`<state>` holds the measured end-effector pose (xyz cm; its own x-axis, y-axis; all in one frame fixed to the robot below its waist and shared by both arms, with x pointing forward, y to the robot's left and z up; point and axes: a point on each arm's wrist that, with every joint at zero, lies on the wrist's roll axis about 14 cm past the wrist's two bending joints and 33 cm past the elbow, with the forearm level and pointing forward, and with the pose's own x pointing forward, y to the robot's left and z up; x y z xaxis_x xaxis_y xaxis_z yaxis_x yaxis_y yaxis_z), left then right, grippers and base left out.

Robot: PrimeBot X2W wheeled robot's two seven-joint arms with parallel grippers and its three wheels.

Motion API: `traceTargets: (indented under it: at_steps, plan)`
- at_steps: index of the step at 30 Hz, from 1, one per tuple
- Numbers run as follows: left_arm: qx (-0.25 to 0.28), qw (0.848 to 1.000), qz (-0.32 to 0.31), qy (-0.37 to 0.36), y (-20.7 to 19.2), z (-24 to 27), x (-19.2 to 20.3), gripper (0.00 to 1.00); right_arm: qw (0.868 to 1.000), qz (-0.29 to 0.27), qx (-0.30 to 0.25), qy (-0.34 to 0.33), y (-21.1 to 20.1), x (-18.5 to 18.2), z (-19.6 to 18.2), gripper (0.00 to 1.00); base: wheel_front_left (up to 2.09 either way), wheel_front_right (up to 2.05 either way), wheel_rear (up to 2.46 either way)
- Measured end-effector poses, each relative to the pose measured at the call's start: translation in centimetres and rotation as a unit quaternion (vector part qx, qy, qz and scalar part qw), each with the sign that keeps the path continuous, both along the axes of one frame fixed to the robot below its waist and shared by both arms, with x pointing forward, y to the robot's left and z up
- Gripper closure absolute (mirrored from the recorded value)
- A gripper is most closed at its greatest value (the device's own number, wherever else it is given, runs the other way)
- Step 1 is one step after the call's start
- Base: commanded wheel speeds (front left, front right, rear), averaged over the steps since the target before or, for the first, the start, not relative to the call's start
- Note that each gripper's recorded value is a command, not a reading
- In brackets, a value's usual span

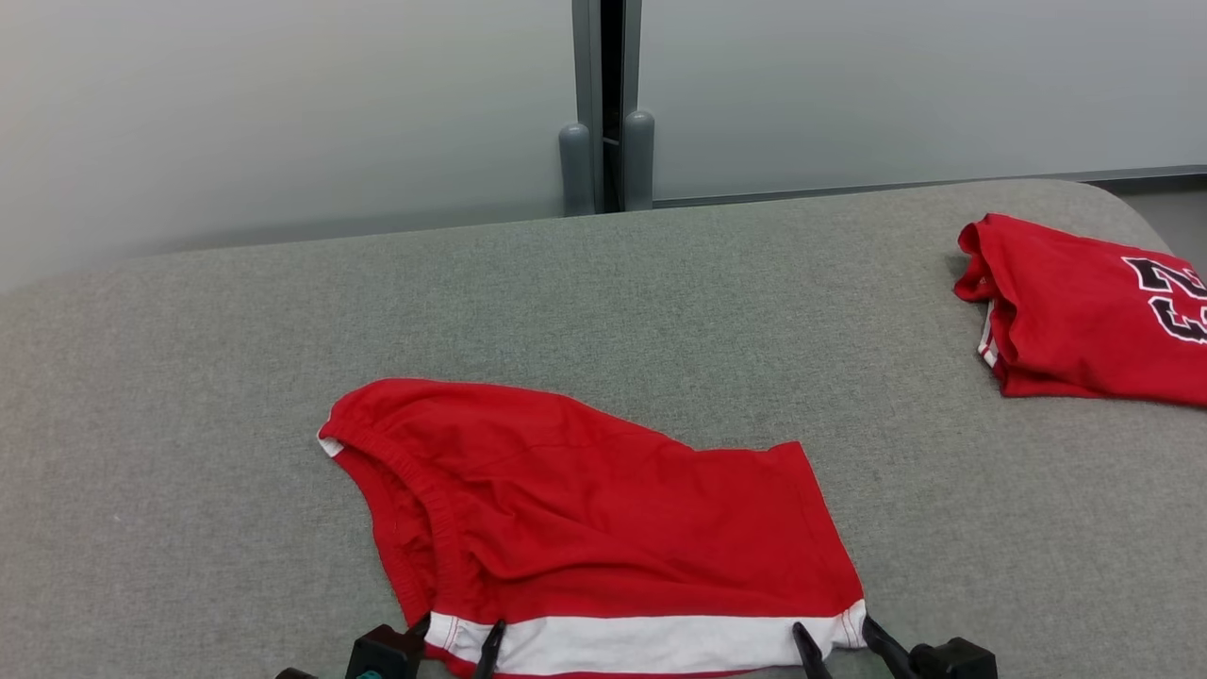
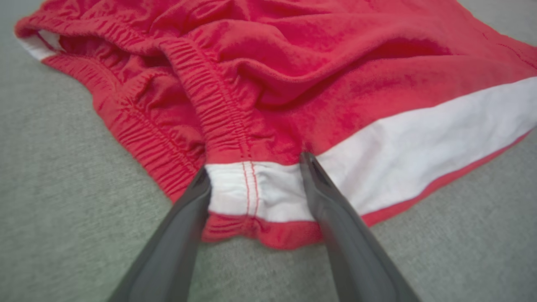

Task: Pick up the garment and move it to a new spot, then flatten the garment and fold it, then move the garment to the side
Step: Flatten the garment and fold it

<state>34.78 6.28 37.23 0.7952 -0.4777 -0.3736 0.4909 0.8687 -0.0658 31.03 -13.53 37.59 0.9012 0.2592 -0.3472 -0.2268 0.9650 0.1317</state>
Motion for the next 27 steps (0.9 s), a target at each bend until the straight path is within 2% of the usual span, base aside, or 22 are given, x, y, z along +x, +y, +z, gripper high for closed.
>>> traceTargets:
  at_steps: [1,2,3,4,5,6,14,19,27]
  plan:
    - [0.000,1.000,-0.002,0.002,-0.1,-0.1,0.0,0.00,1.000,0.000,0.001,-0.002,0.0,0.2,0.1,0.00,0.00,0.00,0.00]
    - [0.000,1.000,-0.004,0.005,-0.1,-0.2,0.0,0.31,1.000,0.000,0.001,-0.005,0.0,0.4,0.3,0.09,0.00,0.00,0.00]
    - [0.000,1.000,-0.006,0.007,-0.1,-0.3,0.1,0.67,1.000,0.001,0.001,-0.005,0.1,0.4,0.3,0.53,0.00,0.00,0.00]
    - [0.000,1.000,-0.007,0.009,-0.2,-0.3,0.1,1.00,1.000,0.003,0.000,-0.005,0.1,0.5,0.3,0.72,0.00,0.00,0.00]
    - [0.000,1.000,-0.010,0.009,-0.2,-0.3,0.2,1.00,1.000,0.005,0.000,-0.005,0.2,0.5,0.3,0.92,0.00,0.00,0.00]
    - [-0.001,1.000,-0.011,0.009,-0.3,-0.3,0.3,1.00,1.000,0.005,0.000,-0.006,0.3,0.6,0.4,1.00,0.00,0.00,0.00]
    - [-0.015,1.000,-0.015,-0.002,-0.6,0.8,1.0,1.00,1.000,0.007,0.000,-0.016,0.3,1.5,0.9,1.00,0.00,0.00,0.00]
    - [-0.032,0.999,-0.015,-0.039,-0.9,3.1,3.0,1.00,0.999,0.008,-0.004,-0.053,-0.1,3.4,2.9,1.00,0.00,0.00,0.00]
    - [-0.046,0.990,-0.021,-0.134,-1.2,9.3,9.5,1.00,0.986,0.013,-0.016,-0.165,-0.7,10.6,9.9,1.00,0.00,0.00,0.00]
